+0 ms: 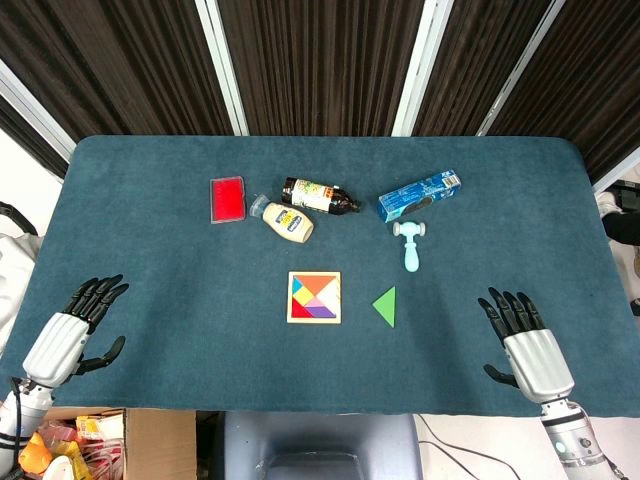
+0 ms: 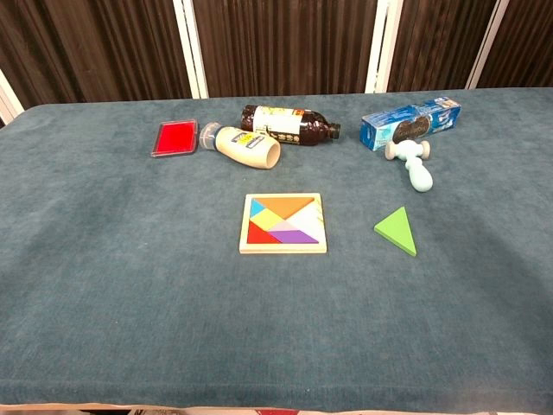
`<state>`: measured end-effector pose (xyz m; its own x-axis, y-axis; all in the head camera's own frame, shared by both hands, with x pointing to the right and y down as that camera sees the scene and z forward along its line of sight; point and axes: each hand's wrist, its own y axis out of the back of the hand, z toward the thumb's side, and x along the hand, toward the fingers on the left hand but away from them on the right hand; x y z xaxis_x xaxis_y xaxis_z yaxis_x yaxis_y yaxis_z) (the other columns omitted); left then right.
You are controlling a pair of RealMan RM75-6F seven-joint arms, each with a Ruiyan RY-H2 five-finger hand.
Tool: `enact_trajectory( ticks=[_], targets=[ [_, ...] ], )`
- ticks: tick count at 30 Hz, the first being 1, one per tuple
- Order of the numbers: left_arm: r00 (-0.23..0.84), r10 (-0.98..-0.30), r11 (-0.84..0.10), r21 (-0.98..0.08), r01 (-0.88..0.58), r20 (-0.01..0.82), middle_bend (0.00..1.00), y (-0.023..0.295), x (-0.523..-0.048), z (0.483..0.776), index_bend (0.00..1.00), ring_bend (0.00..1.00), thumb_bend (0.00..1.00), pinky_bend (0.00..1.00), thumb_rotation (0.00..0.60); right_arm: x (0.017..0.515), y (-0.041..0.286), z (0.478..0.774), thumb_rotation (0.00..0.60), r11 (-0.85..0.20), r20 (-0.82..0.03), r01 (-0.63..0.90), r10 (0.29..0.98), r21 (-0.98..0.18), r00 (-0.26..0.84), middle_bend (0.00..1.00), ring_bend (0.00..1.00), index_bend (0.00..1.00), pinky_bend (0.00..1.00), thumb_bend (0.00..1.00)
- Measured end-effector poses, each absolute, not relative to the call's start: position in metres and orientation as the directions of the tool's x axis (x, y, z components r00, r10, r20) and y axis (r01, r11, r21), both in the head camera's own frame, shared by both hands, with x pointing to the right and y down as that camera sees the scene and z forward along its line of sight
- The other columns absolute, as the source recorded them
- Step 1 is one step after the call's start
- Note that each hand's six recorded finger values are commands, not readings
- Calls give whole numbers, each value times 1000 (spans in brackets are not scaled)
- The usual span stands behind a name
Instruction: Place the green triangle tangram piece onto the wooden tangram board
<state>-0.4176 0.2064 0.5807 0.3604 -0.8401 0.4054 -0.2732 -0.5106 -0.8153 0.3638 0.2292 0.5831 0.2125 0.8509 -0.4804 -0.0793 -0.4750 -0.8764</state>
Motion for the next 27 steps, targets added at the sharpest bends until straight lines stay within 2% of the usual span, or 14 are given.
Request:
enact_trajectory(
  ticks=[9,16,23,27],
  targets=[
    [362,-827,-536,-798,-275,430,0,206,-418,587,0,0,448,0,600,355,223,594,600,-482,-492,-104,836,-870,242,0,0,0,0,0],
    [354,-825,-543,-793,-276,441,0,206,-422,589,0,0,447,0,600,317,187,628,600,-484,-535,-227,754,-845,382,0,0,4,0,0],
    [336,-824,-548,-793,-266,456,0,202,-425,595,0,0,448,0,600,245,135,679,600,-444,-611,-420,579,-792,539,0,0,243,0,108],
    [331,-824,-550,-792,-267,461,0,201,-426,596,0,0,448,0,600,219,114,701,600,-395,-627,-488,536,-778,566,0,0,317,0,141]
  ],
)
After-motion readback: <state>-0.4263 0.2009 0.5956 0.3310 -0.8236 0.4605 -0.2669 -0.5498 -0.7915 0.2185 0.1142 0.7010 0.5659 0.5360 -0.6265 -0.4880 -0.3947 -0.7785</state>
